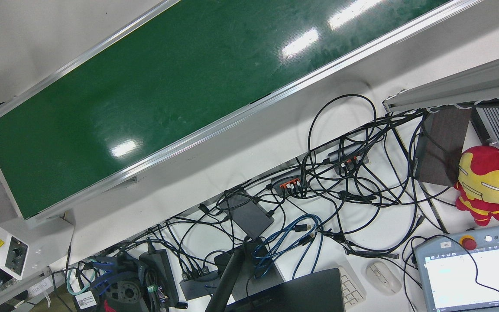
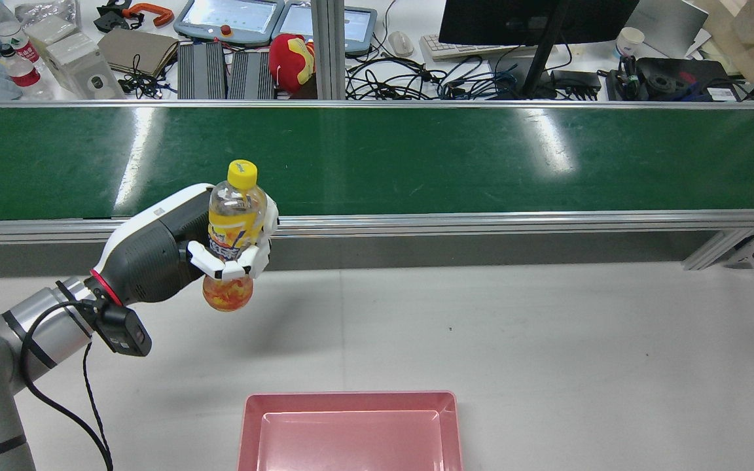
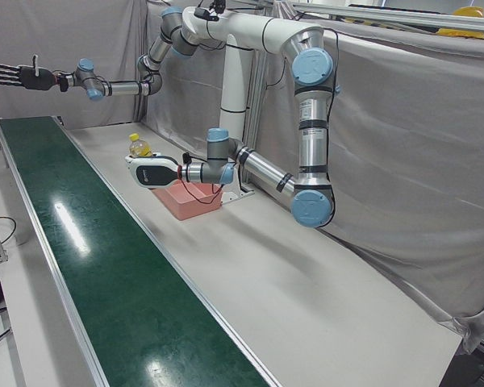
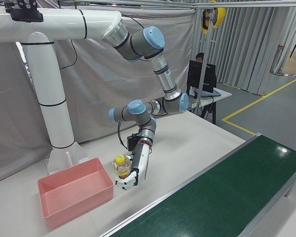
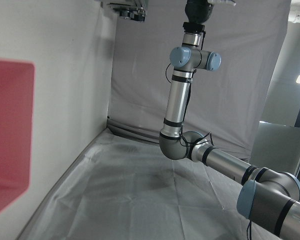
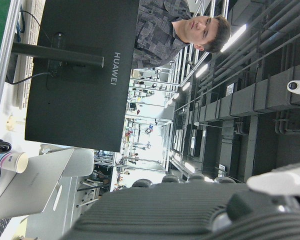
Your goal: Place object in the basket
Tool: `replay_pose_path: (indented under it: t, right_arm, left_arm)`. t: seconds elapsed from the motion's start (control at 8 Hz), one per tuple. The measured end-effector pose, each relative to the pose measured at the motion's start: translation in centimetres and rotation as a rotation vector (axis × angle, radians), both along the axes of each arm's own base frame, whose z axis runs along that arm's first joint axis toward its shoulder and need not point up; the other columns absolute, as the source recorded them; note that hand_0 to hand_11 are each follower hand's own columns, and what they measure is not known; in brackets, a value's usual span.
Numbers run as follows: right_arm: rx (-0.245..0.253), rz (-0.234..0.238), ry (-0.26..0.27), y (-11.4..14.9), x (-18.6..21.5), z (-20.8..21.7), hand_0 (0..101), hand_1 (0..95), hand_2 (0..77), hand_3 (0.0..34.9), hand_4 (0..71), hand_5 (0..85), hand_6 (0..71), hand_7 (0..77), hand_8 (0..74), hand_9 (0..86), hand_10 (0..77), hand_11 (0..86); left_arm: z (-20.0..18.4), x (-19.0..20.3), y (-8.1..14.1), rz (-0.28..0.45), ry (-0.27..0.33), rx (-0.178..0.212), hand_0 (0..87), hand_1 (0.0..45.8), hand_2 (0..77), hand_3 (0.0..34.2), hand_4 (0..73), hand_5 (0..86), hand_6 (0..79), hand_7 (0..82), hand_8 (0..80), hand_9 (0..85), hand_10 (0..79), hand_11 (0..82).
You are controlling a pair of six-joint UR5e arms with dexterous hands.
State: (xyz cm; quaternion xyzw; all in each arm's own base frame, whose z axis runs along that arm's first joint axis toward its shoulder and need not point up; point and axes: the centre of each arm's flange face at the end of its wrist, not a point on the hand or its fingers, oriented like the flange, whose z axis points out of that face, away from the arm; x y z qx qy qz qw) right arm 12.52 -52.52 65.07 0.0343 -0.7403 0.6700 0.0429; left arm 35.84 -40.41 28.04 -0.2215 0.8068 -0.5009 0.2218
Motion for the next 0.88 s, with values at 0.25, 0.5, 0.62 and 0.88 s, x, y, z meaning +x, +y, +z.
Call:
replay_pose_path:
  t: [0.25, 0.5, 0.62, 0.88]
  right_arm:
    - [0.0, -0.001, 0.0, 0.0, 0.0, 0.0, 0, 0.0, 0.0, 0.2, 0.0, 0.0, 0.0, 0.5, 0.0, 0.0, 0.0, 0.0]
    - [-0.001, -0.001, 0.001, 0.0, 0.0, 0.1, 0, 0.0, 0.5, 0.2, 0.0, 0.0, 0.0, 0.5, 0.0, 0.0, 0.0, 0.0]
    - [-0.002, -0.001, 0.001, 0.0, -0.1, 0.1, 0, 0.0, 0.5, 0.2, 0.0, 0.0, 0.0, 0.5, 0.0, 0.0, 0.0, 0.0]
    - [-0.003, -0.001, 0.001, 0.0, -0.1, 0.1, 0, 0.0, 0.0, 0.3, 0.0, 0.0, 0.0, 0.5, 0.0, 0.0, 0.0, 0.0]
  left_arm:
    - [-0.5, 4.2, 5.5, 0.129, -0.011, 0.005, 76.4, 18.5, 57.8, 0.0, 43.6, 55.6, 52.4, 62.7, 69.8, 55.1, 54.5, 58.4]
    - [-0.1, 7.8, 10.6, 0.229, -0.066, 0.028, 74.4, 19.1, 57.8, 0.0, 43.6, 55.6, 51.8, 62.7, 69.8, 55.1, 53.5, 58.9]
    - [0.3, 9.1, 12.9, 0.273, -0.099, 0.031, 74.4, 19.1, 57.8, 0.0, 43.6, 55.6, 51.8, 62.7, 69.8, 55.1, 53.5, 58.9]
    - [1.2, 10.1, 15.2, 0.322, -0.16, 0.021, 62.8, 19.1, 57.8, 0.0, 43.6, 55.6, 43.1, 58.9, 69.3, 55.1, 51.8, 59.5]
